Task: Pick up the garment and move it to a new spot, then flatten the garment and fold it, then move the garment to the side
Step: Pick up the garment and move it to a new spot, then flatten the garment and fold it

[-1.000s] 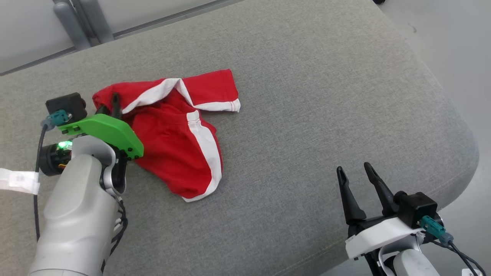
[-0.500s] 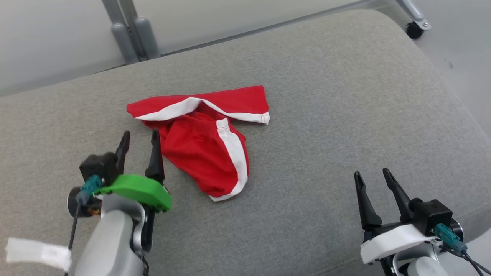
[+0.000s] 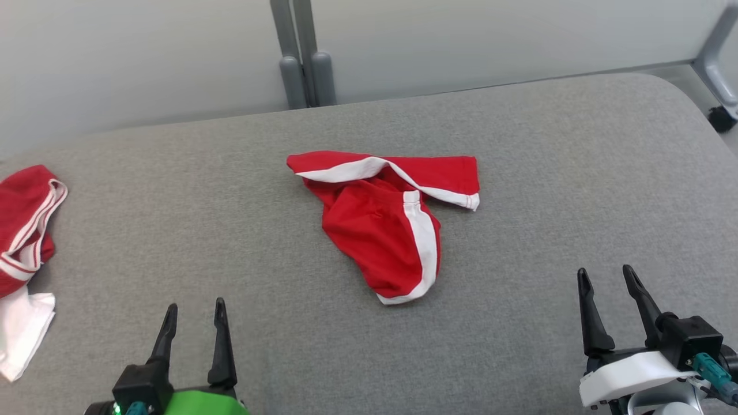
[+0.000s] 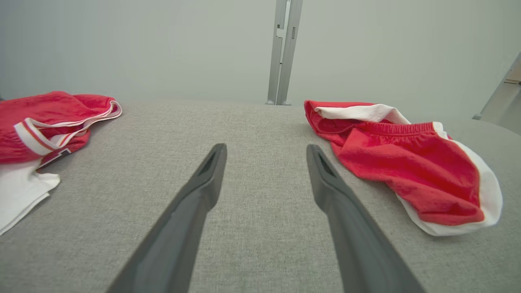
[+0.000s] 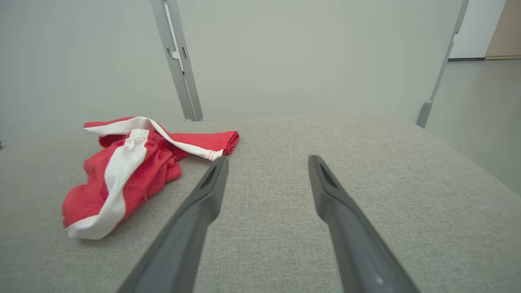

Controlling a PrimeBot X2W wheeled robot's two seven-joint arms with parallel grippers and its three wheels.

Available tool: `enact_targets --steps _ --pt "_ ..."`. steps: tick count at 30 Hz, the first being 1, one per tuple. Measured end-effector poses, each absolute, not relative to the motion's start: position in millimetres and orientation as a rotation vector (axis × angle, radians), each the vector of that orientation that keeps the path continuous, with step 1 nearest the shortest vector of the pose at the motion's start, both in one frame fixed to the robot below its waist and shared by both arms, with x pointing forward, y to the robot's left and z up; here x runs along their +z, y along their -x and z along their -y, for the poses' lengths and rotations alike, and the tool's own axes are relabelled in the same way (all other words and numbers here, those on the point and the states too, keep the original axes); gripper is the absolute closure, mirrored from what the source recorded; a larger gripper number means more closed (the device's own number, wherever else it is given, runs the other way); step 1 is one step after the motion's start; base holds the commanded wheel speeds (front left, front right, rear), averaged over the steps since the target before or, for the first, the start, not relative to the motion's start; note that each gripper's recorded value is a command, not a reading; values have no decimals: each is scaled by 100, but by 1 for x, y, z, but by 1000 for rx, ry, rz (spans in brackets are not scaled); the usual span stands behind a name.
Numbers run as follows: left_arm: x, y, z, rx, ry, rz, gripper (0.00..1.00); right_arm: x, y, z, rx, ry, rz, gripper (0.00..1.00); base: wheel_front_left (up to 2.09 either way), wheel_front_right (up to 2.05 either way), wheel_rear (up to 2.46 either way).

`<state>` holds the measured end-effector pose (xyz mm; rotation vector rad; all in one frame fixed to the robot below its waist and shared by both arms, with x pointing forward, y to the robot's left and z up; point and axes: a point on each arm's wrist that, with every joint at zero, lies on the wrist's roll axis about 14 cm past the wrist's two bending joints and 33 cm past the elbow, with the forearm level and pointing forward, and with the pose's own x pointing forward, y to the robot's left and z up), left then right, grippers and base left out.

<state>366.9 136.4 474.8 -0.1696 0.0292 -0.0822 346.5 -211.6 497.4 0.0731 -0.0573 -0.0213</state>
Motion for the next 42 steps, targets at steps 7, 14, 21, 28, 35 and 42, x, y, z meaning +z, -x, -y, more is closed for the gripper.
enact_targets --steps 7,14,21,28,35,42 --pt "473 -334 -174 8 129 -25 0 502 -352 192 37 -77 71 0 0 0 0" --pt "475 -325 -196 63 113 -11 0 503 -356 179 77 -81 72 0 0 0 0" --pt "475 -325 -196 51 118 -10 0 502 -355 177 84 -77 69 0 0 0 0" --pt "474 -329 -189 25 122 -15 0 501 -353 179 77 -77 67 0 0 0 0" --pt "503 -360 -144 -144 148 67 0 499 -352 180 77 -71 60 0 0 0 0" --pt "547 -401 -27 -519 114 162 0 507 -353 187 54 -67 85 0 0 0 0"
